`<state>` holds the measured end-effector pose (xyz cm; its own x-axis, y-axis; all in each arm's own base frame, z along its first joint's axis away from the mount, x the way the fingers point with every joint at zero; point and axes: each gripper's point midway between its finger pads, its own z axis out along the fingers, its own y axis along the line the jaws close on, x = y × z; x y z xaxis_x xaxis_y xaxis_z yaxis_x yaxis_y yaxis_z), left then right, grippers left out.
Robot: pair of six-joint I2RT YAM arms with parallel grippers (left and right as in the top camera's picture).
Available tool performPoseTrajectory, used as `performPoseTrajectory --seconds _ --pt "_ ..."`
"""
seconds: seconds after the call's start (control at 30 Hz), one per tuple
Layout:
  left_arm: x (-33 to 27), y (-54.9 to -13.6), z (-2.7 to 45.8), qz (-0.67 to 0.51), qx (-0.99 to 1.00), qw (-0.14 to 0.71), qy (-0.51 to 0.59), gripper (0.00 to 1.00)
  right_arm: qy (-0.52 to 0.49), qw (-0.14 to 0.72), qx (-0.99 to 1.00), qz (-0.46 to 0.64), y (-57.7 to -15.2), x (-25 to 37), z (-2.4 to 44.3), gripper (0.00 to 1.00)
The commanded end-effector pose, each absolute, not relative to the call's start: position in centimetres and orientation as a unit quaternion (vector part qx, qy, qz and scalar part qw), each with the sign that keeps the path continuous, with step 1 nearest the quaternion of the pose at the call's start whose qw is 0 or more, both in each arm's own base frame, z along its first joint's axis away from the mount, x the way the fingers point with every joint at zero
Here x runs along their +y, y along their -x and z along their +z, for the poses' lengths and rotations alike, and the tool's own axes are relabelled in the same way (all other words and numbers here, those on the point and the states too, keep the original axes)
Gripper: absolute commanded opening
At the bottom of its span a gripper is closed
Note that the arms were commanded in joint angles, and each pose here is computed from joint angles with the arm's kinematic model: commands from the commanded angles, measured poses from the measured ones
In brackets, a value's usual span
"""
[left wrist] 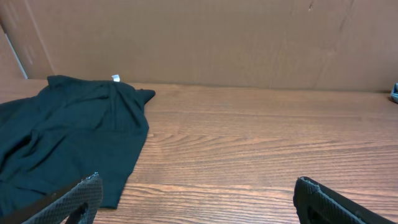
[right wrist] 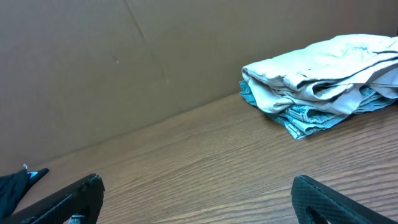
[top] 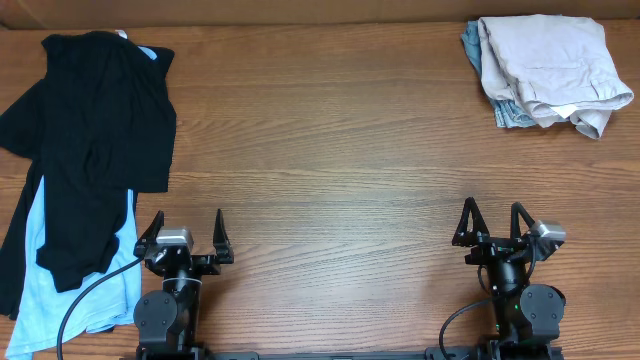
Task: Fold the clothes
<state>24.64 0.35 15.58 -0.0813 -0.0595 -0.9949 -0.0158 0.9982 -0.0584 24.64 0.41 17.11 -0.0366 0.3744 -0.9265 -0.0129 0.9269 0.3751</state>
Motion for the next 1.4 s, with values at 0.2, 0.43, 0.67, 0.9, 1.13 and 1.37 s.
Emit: performPoseTrajectory --seconds 0.2,0.43,0.67,0.9,1.13,1.37 --pt "0.6 -24.6 15.6 -0.017 0.733 0.679 0.036 1.00 -0.129 0.684 0.704 0.141 -24.6 0.4 17.0 1.00" --pt "0.6 -24.6 15.6 -0.016 0.733 0.679 0.037 1.00 -0.129 0.684 0.704 0.141 -24.6 0.4 17.0 1.00" --pt "0.6 -24.6 15.6 -0.017 0.732 0.680 0.037 1.00 -0.130 0.684 0.704 0.141 -24.6 0.4 17.0 1.00" --pt "0.6 -24.7 16.4 -0.017 0.722 0.691 0.037 1.00 -0.129 0.685 0.703 0.142 -24.6 0.4 17.0 1.00" --pt "0.7 -24.7 17.2 -0.016 0.710 0.703 0.038 1.00 -0.090 0.687 0.698 0.180 -24.5 2.2 17.8 1.00" --pt "0.7 -24.0 21.4 -0.033 0.682 0.729 0.052 1.00 -0.047 0.693 0.689 0.207 -23.9 3.8 19.7 1.00"
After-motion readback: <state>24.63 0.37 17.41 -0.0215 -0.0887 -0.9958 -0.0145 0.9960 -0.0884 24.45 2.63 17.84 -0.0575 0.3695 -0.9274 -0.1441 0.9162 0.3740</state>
